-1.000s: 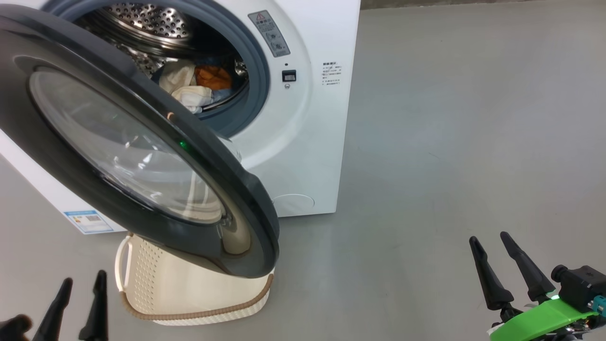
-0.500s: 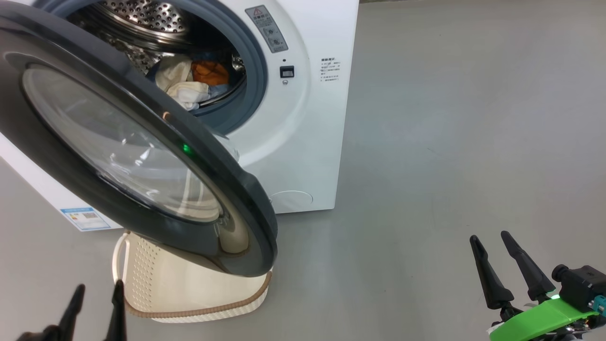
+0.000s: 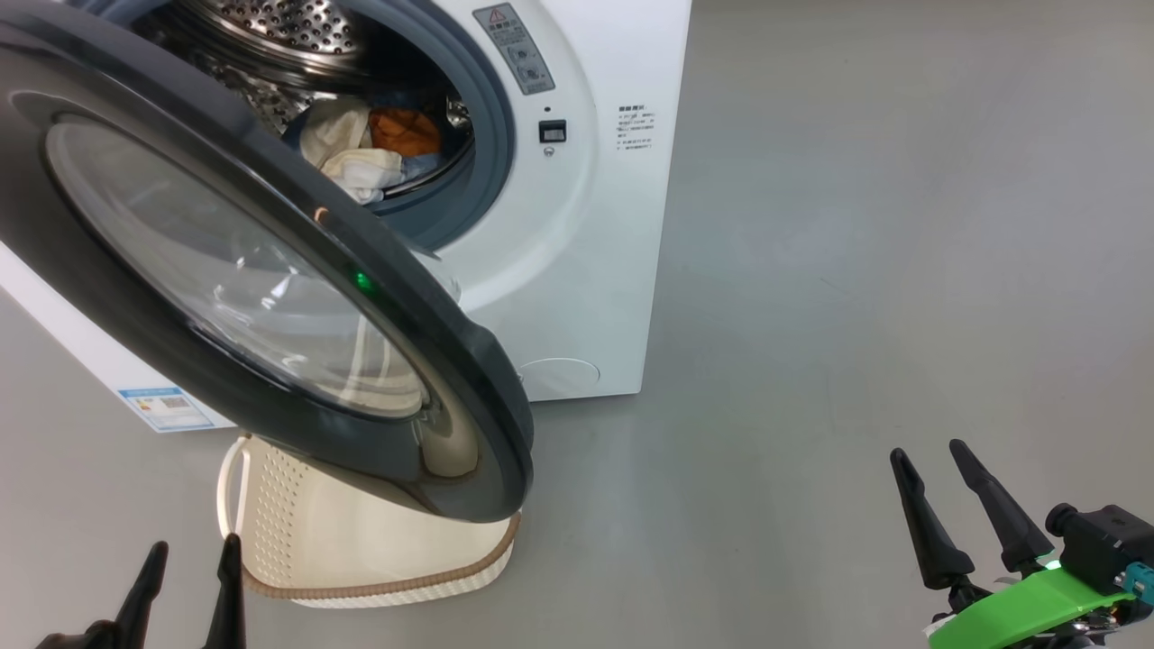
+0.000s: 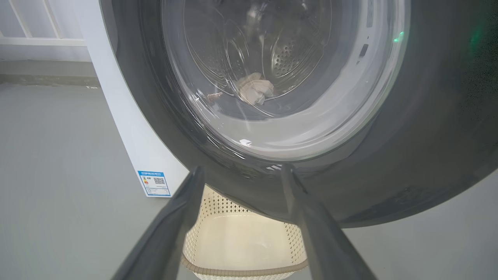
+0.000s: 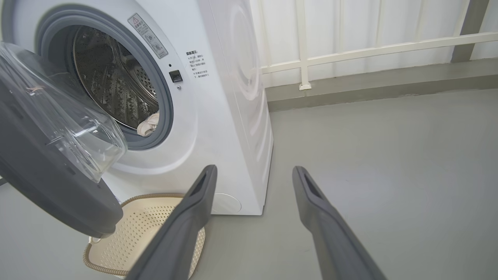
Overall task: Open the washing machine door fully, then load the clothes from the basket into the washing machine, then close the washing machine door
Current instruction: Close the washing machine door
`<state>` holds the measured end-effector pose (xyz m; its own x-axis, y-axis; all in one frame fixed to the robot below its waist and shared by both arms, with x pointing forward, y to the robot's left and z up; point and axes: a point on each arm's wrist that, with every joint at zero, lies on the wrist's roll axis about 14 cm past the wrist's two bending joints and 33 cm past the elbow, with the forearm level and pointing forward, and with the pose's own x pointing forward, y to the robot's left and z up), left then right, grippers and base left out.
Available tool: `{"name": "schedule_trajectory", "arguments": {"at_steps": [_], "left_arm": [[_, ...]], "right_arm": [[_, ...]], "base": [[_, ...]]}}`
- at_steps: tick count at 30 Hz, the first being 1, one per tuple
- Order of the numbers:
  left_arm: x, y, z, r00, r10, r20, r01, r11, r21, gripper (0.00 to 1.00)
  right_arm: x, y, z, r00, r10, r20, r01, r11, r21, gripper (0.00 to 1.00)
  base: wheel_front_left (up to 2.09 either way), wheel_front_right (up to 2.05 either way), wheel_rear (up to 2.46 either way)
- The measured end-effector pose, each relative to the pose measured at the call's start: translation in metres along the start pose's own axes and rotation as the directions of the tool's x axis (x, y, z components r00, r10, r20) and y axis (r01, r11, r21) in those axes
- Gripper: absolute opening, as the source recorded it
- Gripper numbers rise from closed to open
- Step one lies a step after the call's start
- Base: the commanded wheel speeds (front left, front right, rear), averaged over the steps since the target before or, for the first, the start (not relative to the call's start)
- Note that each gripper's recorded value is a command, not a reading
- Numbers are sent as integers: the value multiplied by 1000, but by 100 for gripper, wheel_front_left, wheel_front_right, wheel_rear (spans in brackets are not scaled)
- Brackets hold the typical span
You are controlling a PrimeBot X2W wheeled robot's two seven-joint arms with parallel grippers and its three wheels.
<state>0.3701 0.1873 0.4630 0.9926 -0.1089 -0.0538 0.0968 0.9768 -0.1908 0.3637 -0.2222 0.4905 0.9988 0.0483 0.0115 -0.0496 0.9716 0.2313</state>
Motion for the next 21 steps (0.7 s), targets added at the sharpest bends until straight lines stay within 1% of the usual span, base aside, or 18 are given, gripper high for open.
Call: {"name": "schedule_trajectory", "arguments": {"at_steps": [3,4,5,6,7,8,12,17,18,21], "left_arm": [[-1,1,-1,1000,9,-2,-9,1000,-7,100],[-1,1,-2,1000,11,-3,-11,1000,-9,100],[-2,1,-3,1000,12,-5,-12,1000,-11,100],[-2,1,-3,1000,15,-6,-15,1000,-14,100],[-3,2,-4,1000,19,-7,-19,1000,-16,100],[-3,2,-4,1000,21,-6,-22,1000,-18,100],[-6,5,-3,999,43,1,-43,999,-33,100],[-10,9,2,998,63,20,-62,997,-40,100],[-12,10,6,997,72,33,-71,997,-43,100],[-16,14,12,994,93,54,-90,995,-53,100]], "right_arm": [[1,2,-1,1000,3,-1,-3,1000,6,100],[2,4,-2,1000,6,-1,-6,1000,9,64],[2,6,-2,1000,10,-1,-10,1000,14,45],[3,9,-3,1000,15,0,-15,1000,19,31],[5,11,-2,1000,19,3,-19,1000,23,13],[6,13,-1,1000,23,7,-23,999,27,0],[19,28,15,996,61,63,-64,997,43,0],[35,62,48,973,157,168,-168,985,50,0],[40,76,67,955,193,227,-211,976,58,0],[44,105,94,911,275,307,-301,953,42,0]], "base": [[0,0,0],[0,0,0],[0,0,0],[0,0,0],[0,0,0],[0,0,0],[0,0,0],[0,0,0],[0,0,0],[0,0,0]]}}
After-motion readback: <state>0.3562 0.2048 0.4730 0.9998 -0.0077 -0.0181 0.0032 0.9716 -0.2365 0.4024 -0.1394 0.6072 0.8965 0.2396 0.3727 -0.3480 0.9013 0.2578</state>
